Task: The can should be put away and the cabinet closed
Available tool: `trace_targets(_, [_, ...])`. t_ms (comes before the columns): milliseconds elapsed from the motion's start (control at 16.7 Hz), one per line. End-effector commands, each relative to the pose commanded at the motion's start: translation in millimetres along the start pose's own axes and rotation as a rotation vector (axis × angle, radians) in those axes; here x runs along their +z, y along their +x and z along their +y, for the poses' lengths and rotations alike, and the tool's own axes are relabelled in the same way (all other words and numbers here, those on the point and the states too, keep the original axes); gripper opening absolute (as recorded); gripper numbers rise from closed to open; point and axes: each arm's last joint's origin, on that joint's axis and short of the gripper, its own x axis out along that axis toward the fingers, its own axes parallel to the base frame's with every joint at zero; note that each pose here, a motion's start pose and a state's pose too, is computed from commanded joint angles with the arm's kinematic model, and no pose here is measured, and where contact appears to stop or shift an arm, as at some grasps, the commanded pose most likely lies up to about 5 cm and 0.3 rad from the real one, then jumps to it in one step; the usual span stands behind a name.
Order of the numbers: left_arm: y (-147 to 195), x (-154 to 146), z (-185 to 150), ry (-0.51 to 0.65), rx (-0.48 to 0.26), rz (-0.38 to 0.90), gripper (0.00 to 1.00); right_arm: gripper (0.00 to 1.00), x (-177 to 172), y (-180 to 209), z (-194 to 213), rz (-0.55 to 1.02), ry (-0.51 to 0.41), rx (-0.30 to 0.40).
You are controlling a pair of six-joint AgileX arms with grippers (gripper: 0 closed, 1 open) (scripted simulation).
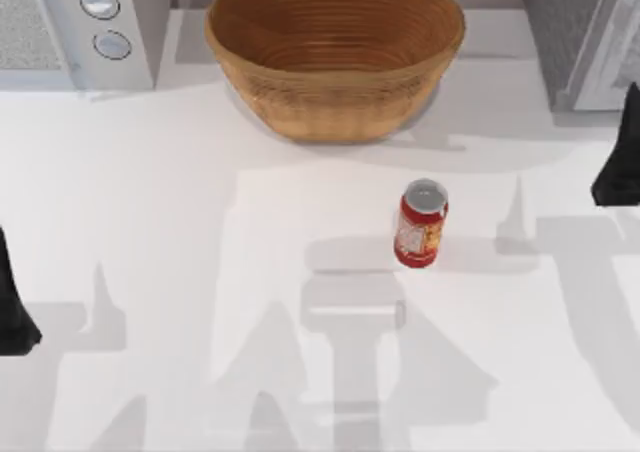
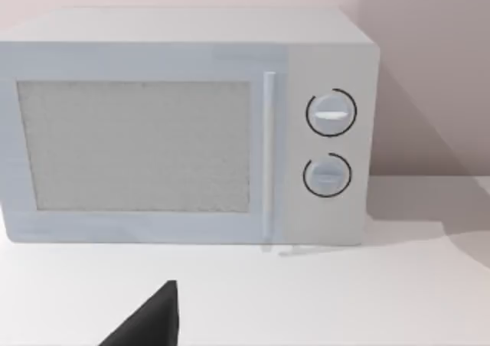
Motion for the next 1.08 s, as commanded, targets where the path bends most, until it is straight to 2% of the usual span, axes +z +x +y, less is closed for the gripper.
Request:
trace_targets(180, [0, 0, 0, 0.0, 0.0, 0.0, 1.0, 1.0, -20, 25, 39, 0.014, -0.002, -0.003])
trace_targets(420, [0, 0, 0, 0.0, 0.0, 0.0, 1.0, 1.0, -69, 39, 95, 0.028, -0.009, -0.006])
trace_targets(720, [0, 0, 0, 0.0, 0.0, 0.0, 1.0, 1.0, -142, 25, 143, 0.04, -0.02, -0.011])
trace_targets(900, [0, 0, 0, 0.0, 0.0, 0.0, 1.0, 1.0, -179, 11, 156, 0.046, -0.029, -0.014])
trace_targets(1080, [0, 0, 0, 0.0, 0.0, 0.0, 1.0, 1.0, -201, -1, 160, 0.05, -0.036, -0.017])
